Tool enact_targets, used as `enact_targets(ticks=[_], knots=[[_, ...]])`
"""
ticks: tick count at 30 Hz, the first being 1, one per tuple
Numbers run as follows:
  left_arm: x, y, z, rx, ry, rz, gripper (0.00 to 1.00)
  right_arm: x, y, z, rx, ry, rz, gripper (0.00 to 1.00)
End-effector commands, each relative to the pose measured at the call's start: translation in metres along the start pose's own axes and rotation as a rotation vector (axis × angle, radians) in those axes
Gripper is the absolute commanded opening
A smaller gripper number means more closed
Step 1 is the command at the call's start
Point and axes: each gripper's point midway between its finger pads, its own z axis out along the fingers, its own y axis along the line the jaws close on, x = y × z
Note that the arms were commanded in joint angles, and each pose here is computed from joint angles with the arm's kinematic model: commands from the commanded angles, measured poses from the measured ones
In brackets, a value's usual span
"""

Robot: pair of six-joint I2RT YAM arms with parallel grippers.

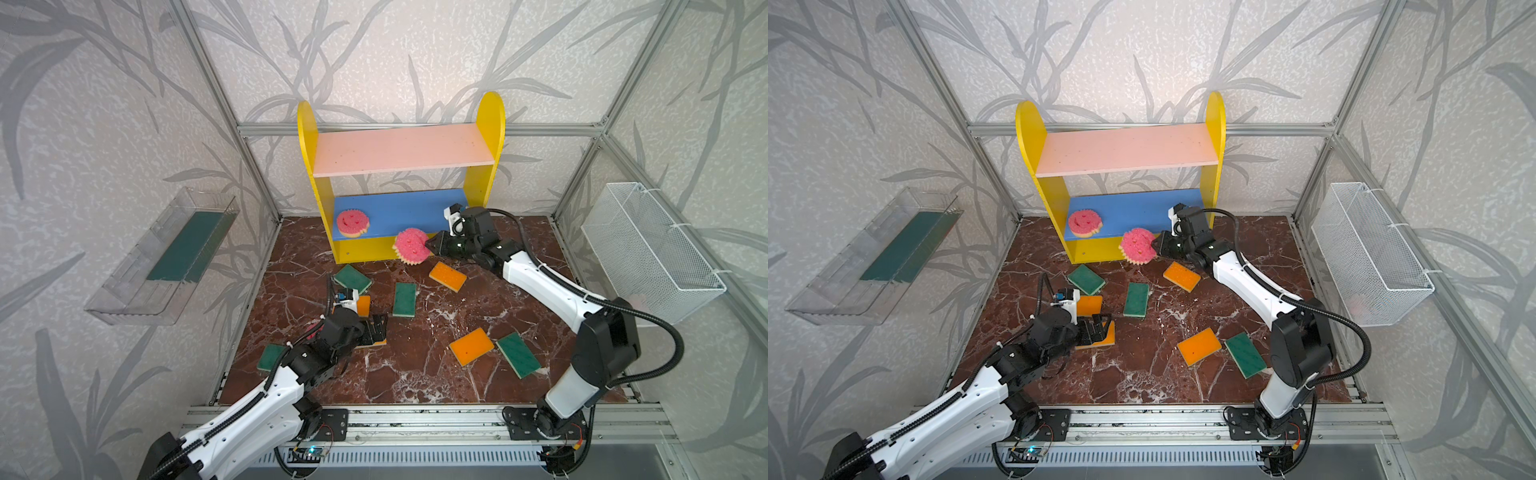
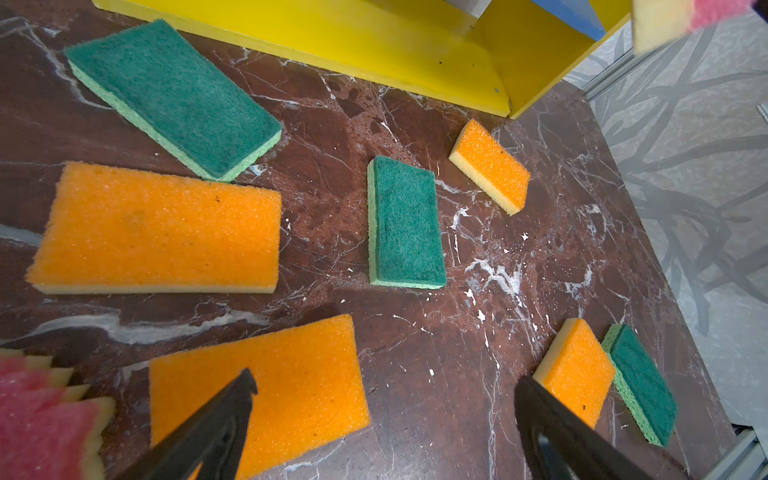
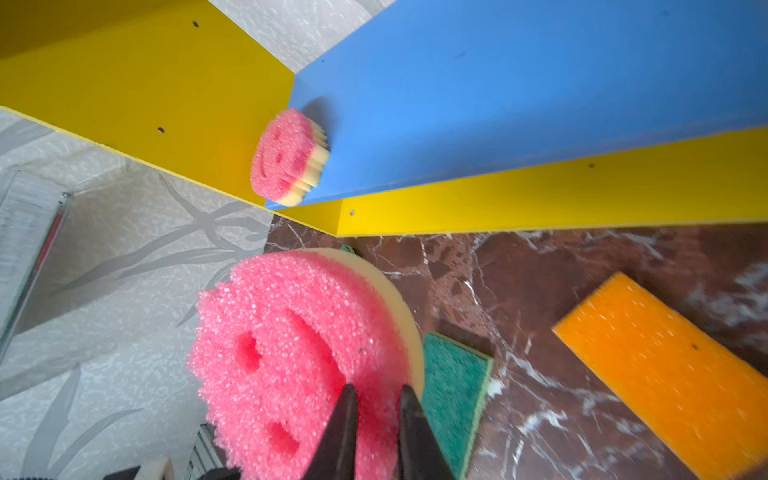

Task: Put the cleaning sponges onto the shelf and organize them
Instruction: 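Lift the pink smiley sponge with the right gripper onto the blue shelf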

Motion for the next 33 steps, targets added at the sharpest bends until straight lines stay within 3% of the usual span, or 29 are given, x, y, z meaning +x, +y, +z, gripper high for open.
enact_targets(ticks=[1, 24, 33], knots=[[0.003, 0.012, -0.002, -0.032, -0.003, -0.029, 0.99, -0.014, 0.002, 0.025, -0.007, -0.013, 0.032, 0.19], [0.015, 0.023, 0.008, -0.062, 0.027, 0.008, 0.98, -0.082, 0.004, 0.13, -0.015, -0.117, 0.077, 0.19], [0.013, 0.022, 0.005, -0.069, 0.031, 0.013, 0.98, -0.092, -0.004, 0.146, 0.061, -0.129, 0.061, 0.19]])
